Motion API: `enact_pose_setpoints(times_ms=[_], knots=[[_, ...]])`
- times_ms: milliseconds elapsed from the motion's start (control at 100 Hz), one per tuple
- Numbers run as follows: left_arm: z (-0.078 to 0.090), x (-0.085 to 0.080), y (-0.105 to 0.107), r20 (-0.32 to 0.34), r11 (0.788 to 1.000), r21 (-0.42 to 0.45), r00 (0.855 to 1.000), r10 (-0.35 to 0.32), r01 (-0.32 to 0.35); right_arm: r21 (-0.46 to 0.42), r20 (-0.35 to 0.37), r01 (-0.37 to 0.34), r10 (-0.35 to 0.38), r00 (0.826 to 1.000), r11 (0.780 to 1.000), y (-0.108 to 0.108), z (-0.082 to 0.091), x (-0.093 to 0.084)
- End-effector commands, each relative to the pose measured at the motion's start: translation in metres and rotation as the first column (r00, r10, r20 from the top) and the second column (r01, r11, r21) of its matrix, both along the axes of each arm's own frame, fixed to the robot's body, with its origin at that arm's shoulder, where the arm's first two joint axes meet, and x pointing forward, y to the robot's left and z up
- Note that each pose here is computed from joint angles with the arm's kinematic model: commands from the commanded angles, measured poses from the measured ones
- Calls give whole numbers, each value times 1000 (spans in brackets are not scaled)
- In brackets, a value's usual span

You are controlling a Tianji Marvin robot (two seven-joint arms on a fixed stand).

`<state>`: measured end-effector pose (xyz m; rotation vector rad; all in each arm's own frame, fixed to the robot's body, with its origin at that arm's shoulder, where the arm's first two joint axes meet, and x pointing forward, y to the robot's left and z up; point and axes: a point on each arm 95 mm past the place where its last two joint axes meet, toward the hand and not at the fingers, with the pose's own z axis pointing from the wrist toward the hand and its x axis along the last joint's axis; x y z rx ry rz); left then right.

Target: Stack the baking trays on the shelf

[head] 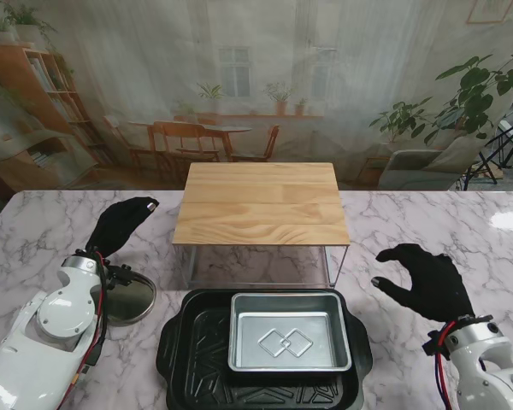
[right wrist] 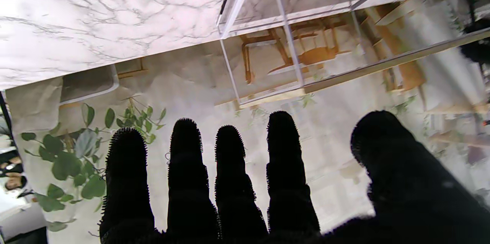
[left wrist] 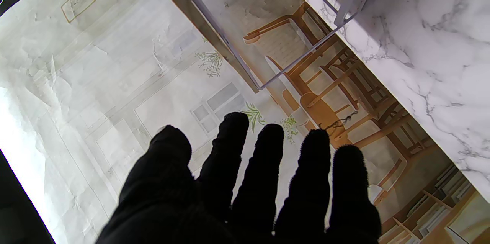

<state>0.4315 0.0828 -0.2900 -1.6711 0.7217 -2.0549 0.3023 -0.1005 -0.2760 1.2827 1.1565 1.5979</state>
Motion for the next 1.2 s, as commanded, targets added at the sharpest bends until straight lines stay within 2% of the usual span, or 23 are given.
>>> enact_pose_setpoints(times_ms=[0,190,370,550,750,870,1190], knots=[[-2,1,-2,-13,1000,1,1000,-4,4,17,0,30,-30,1000,999,-6,-4,10],[-2,0,-2,-21,1000,3,1000,0,0,89,2,94,-95,996,992,-16,-27,29],[-4,1,-4,-25,1000,8,1000,16,-16,141,12,125,-128,992,982,-18,-43,34],[-7,2,-5,-42,999,21,999,26,-26,166,23,121,-127,992,979,-18,-50,34],[-6,1,0,-37,999,32,999,37,-36,178,23,101,-106,994,979,-15,-48,35],[-5,-2,9,-33,998,43,998,56,-55,167,21,97,-101,995,981,-13,-48,35],[-16,-22,60,-84,971,223,991,104,-83,165,21,92,-97,995,982,-13,-47,37]])
